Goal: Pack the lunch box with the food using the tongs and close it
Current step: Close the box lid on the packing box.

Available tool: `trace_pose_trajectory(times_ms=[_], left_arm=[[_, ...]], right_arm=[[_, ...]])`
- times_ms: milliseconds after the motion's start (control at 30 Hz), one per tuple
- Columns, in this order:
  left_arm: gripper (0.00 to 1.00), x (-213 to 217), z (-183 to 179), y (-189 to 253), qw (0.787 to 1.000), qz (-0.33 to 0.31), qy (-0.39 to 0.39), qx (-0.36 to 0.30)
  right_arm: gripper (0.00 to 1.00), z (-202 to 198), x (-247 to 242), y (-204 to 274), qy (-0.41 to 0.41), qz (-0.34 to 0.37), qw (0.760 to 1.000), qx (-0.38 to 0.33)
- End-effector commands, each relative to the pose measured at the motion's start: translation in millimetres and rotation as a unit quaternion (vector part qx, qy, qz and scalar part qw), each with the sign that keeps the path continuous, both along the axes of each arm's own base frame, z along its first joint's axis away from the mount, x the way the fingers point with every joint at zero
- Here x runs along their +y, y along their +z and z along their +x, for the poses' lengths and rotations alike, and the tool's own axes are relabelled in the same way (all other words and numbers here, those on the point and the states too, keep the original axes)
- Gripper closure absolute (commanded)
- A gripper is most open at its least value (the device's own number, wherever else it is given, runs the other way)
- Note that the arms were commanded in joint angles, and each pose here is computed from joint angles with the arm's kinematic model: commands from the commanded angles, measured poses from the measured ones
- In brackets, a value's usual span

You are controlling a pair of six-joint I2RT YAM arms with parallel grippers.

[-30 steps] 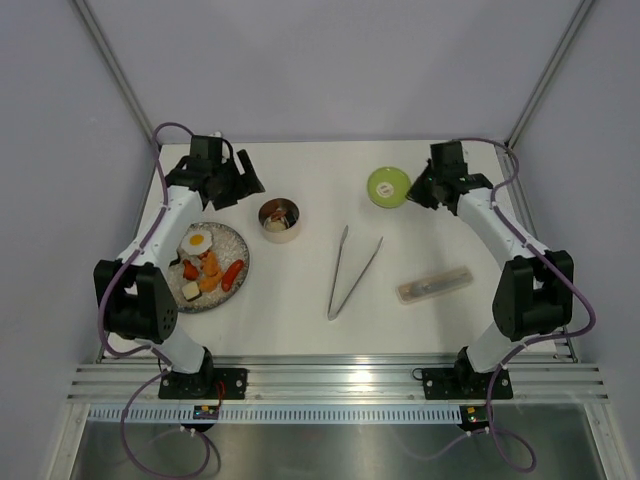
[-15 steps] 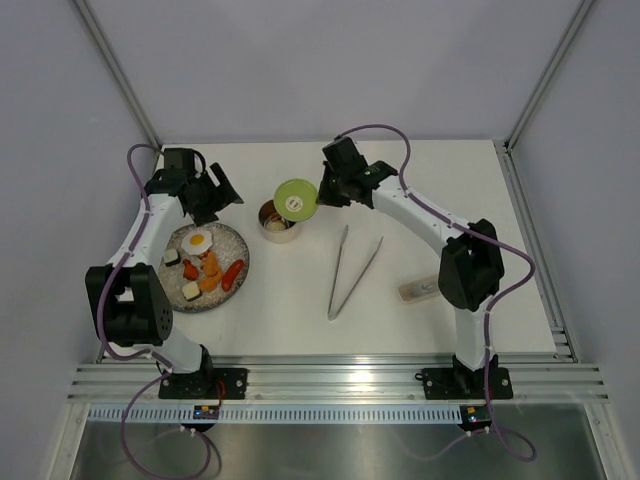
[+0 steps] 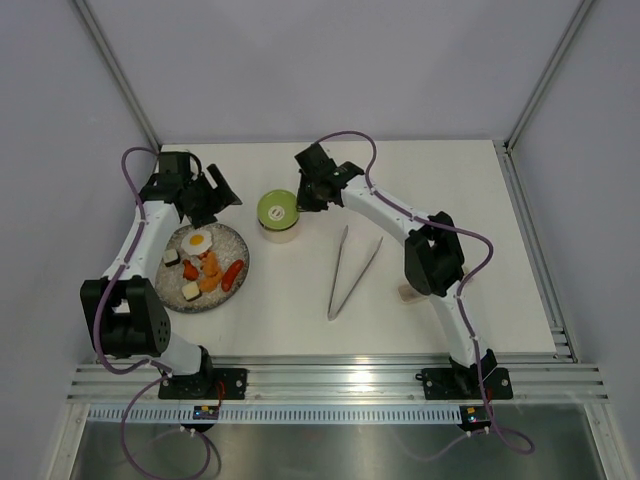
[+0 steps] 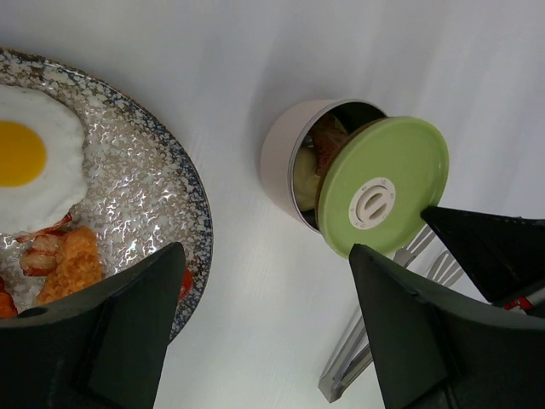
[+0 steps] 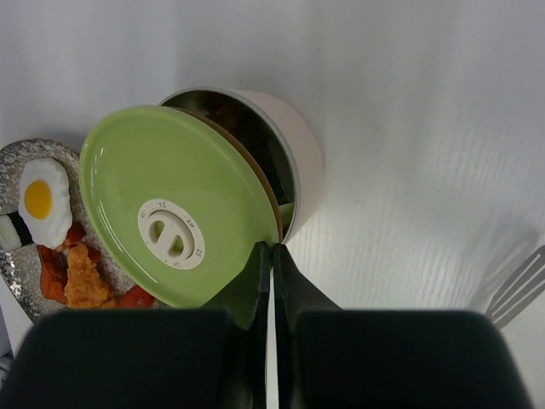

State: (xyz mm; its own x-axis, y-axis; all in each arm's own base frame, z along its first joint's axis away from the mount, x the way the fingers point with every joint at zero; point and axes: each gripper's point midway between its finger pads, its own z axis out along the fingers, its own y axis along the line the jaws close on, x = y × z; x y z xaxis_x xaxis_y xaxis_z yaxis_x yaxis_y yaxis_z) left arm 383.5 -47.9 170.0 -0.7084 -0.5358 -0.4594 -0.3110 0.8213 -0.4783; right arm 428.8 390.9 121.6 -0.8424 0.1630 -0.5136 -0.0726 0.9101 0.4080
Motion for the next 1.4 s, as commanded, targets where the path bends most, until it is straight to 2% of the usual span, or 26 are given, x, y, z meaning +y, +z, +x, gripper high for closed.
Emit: trace_pose_trajectory(times_ms=[0,500,567,600,700,833,933,1100,1200,1233,1267,1367], left_arm=[[0.18,-3,-2,16,0.999,-0.008,-0.011,-0.032],[0.18,-7,-2,25,0.999,-0.014,-0.028,-0.04],[0.18,-9,-4,25,0.999,-0.016,-0.032,-0.038],[0.18,-10,-6,25,0.998,-0.016,-0.036,-0.039],[0.18,-10,-8,27,0.998,-0.013,-0.038,-0.043],[0.21,-10,-7,31,0.998,0.012,-0.039,-0.049],[0.25,-27,-5,36,0.996,0.044,-0.062,-0.055],[0.32,-53,0,26,0.987,0.114,-0.104,-0.033],[0.34,-61,5,24,0.979,0.169,-0.112,-0.03],[0.34,-62,7,16,0.976,0.186,-0.111,-0.019],[0.34,-66,11,19,0.975,0.191,-0.114,-0.025],[0.34,-83,17,15,0.969,0.21,-0.133,-0.019]], right_arm=[[1.0,10,9,8,-0.003,0.011,1.0,-0.006],[0.98,5,16,-17,0.007,0.009,1.0,0.024],[0.89,5,16,-14,0.01,0.013,1.0,0.023],[0.76,5,16,-11,0.009,0.014,1.0,0.02],[0.54,6,15,0,0.011,0.018,1.0,0.008],[0.5,9,12,19,0.01,0.019,1.0,-0.014],[0.45,10,6,41,0.006,0.018,0.999,-0.036],[0.42,11,-36,67,-0.025,-0.004,0.997,-0.068],[0.41,13,-87,70,-0.065,-0.014,0.995,-0.073],[0.41,6,-105,53,-0.076,-0.026,0.995,-0.055],[0.41,11,-128,69,-0.099,-0.016,0.993,-0.067],[0.41,6,-174,66,-0.137,-0.02,0.988,-0.064]])
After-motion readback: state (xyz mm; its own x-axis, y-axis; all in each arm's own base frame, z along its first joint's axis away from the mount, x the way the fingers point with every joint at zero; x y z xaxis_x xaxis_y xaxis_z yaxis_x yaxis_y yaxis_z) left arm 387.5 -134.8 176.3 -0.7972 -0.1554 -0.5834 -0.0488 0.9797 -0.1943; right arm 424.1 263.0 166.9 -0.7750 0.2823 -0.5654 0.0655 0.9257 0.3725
